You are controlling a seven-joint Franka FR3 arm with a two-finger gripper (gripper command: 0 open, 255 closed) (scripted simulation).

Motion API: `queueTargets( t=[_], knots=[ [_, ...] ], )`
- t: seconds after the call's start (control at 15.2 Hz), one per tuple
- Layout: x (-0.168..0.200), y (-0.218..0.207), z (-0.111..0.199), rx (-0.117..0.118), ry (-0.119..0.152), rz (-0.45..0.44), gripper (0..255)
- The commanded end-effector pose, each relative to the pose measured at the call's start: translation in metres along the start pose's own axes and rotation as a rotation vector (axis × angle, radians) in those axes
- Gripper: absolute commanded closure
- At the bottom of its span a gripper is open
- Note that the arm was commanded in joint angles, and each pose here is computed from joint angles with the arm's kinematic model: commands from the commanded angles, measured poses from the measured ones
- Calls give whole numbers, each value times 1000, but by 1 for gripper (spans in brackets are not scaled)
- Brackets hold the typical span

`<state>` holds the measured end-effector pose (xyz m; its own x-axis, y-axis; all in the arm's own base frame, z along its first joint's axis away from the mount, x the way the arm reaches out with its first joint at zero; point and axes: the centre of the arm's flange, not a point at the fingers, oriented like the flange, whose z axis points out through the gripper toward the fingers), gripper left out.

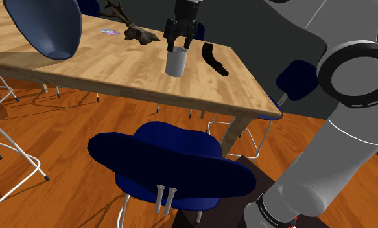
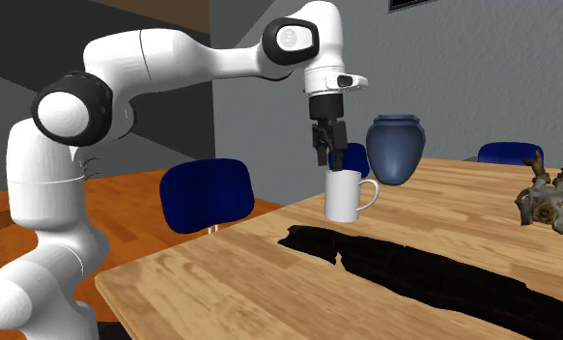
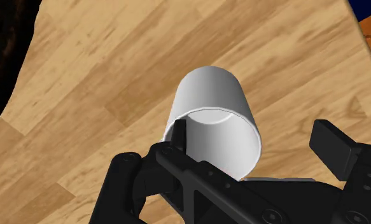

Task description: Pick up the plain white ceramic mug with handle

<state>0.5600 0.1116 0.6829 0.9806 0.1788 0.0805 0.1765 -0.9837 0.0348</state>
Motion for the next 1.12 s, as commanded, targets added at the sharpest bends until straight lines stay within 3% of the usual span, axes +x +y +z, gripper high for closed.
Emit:
queueTargets(
  t=[0.0, 0.66, 0.73, 1.06],
  knots=[
    [25, -9, 2, 6, -5, -8, 0],
    [24, -11, 42, 7, -6, -8, 0],
    [24, -11, 42, 7, -6, -8, 255],
    [24, -10, 42, 7, -6, -8, 255]
  ],
)
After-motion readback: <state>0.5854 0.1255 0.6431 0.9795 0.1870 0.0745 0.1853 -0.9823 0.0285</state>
